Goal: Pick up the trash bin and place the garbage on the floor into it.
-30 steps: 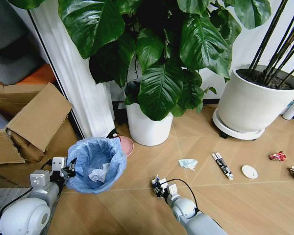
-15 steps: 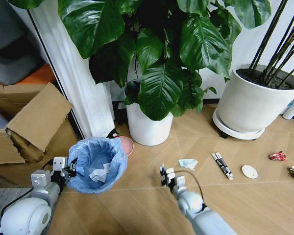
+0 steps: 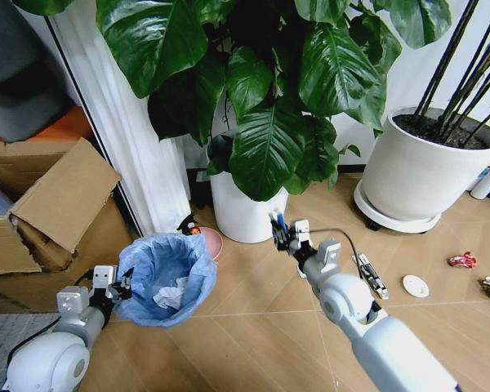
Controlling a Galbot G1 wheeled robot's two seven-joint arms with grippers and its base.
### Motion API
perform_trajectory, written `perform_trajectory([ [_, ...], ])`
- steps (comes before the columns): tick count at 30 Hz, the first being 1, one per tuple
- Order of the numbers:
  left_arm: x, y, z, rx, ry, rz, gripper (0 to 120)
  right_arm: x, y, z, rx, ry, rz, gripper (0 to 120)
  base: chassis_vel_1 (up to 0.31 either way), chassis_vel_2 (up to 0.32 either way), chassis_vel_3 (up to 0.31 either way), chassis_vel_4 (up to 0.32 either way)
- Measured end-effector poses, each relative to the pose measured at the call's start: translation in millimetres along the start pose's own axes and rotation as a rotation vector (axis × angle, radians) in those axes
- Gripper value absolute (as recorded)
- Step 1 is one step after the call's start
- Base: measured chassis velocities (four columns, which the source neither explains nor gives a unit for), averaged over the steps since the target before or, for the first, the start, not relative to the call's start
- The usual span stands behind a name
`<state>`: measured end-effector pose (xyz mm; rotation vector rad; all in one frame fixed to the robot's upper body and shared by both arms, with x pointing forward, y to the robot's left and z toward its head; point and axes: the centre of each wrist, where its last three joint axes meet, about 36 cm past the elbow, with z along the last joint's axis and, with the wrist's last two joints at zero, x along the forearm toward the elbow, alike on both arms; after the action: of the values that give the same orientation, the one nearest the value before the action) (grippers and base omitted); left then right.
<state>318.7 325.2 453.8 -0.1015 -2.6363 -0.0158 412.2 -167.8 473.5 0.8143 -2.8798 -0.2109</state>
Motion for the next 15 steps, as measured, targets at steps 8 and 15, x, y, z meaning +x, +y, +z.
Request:
perform_trajectory([
  [8, -8.0, -8.3, -5.4, -0.014, 0.019, 0.052, 0, 2.0, 62.7, -7.5, -0.092, 0.049, -0.219, 4, 0.0, 0.0, 0.0, 0.0],
  [15, -8.2, -10.4, -8.2, -0.023, 0.018, 0.062, 0, -18.3, 96.2, 1.5, -0.12, 0.076, -0.304, 4, 0.0, 0.0, 0.0, 0.0],
])
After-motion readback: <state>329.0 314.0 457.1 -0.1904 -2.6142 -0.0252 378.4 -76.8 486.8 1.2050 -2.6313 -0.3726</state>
